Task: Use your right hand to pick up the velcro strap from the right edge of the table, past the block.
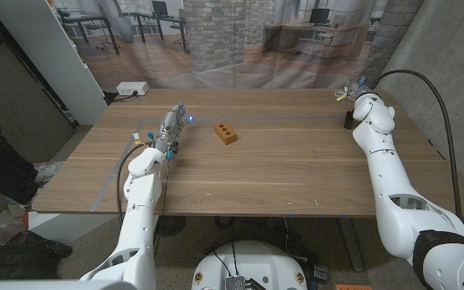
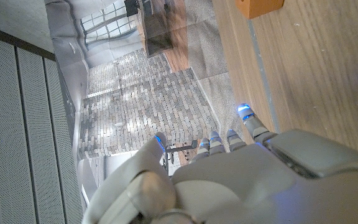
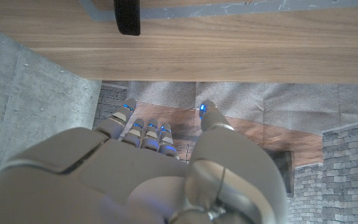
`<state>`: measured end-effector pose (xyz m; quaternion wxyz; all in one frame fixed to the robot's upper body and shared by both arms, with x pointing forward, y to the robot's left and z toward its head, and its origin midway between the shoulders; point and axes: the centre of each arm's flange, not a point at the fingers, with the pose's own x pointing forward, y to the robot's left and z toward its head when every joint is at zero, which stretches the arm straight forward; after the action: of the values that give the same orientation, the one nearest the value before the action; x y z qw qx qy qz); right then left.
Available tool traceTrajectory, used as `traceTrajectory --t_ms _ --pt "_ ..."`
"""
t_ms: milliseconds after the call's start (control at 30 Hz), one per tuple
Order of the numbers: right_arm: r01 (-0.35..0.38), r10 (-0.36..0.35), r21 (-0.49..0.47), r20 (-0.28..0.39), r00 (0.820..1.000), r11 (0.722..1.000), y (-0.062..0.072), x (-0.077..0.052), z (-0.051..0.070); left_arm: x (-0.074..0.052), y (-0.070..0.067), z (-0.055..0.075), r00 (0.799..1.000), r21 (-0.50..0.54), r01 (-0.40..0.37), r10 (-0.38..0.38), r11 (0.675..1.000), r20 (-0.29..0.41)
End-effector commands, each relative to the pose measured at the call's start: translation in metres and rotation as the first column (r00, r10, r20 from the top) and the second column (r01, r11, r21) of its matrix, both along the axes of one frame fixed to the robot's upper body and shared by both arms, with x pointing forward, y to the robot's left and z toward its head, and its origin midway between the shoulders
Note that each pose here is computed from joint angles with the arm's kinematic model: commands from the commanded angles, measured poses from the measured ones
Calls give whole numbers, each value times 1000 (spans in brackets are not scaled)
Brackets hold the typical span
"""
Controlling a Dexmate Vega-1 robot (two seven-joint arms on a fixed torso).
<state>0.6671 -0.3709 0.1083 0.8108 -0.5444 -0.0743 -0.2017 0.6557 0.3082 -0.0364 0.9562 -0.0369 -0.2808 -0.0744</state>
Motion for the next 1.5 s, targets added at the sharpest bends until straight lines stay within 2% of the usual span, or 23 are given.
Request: traceTrajectory --t_ms 33,967,1500 --pt "43 -42 8 -33 999 999 -9 2 -4 2 -1 2 1000 4 2 -2 1000 3" --pt "132 -128 29 -109 986 991 -25 14 -15 4 -4 6 1000 13 1 -1 1000 2" --pt "194 -188 14 -172 967 981 -28 19 -20 8 -5 7 1000 15 6 -6 1000 -1"
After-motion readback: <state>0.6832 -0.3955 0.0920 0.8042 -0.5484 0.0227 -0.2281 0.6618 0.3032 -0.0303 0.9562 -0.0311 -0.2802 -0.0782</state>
